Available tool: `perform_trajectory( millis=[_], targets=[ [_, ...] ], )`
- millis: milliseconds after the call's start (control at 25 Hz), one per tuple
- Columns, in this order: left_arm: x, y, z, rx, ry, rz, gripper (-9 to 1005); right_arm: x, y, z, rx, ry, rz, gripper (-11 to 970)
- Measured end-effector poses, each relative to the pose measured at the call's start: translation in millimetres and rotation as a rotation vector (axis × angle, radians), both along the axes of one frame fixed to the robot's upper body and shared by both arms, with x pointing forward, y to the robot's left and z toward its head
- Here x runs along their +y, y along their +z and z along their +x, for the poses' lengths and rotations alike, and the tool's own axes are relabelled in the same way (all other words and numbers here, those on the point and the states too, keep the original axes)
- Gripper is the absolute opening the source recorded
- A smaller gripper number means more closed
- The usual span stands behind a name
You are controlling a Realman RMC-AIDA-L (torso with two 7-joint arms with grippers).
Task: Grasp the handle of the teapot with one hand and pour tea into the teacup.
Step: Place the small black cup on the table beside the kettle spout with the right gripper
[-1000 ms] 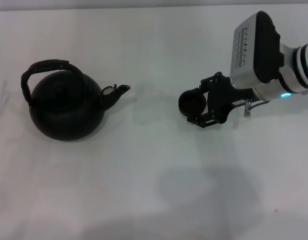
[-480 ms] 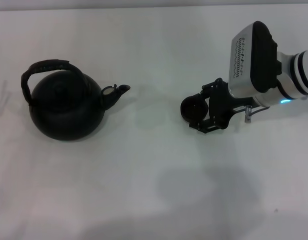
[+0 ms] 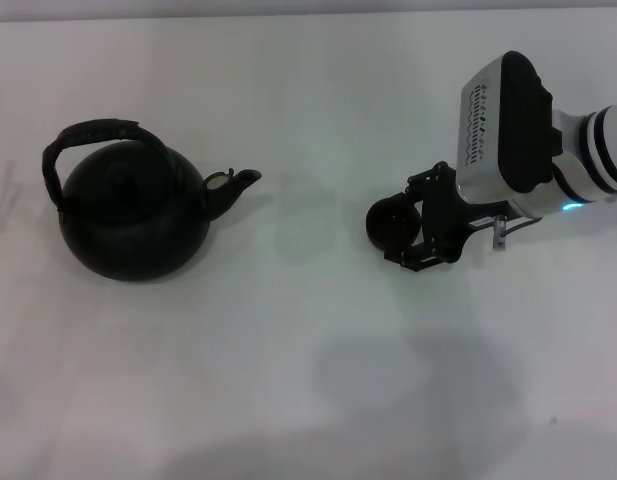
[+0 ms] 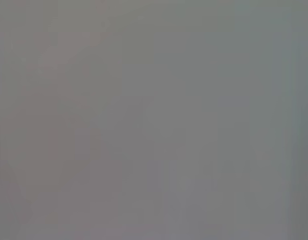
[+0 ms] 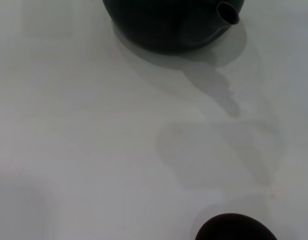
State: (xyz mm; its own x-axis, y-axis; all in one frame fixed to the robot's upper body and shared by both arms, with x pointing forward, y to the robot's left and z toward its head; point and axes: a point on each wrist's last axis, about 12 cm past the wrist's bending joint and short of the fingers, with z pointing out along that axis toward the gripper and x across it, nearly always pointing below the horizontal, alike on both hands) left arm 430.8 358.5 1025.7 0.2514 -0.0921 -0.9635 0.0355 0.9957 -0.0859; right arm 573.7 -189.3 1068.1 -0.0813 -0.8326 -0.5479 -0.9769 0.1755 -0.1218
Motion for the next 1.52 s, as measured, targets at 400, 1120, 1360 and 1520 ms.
perform_trajectory(
  millis=[400, 1120, 1360, 1520],
  targets=[
    [0, 0.4, 1.0, -0.002, -0.002, 0.000, 887, 0, 1.5, 0.8, 0.003, -0.002, 0.005, 712],
    [-1, 0.4, 1.6, -0.001, -0.002, 0.001, 888, 0, 5.8, 1.0, 0.027, -0.008, 0.035, 820],
    [0, 0.2, 1.0, 0.000, -0.001, 0.001, 887, -1, 12.4, 1.1, 0.048, -0.008, 0.066, 853],
    [0, -0.2, -0.1, 0.002, 0.001, 0.002, 887, -4, 20.4, 2.9, 0.065, -0.015, 0.097, 855]
  ],
)
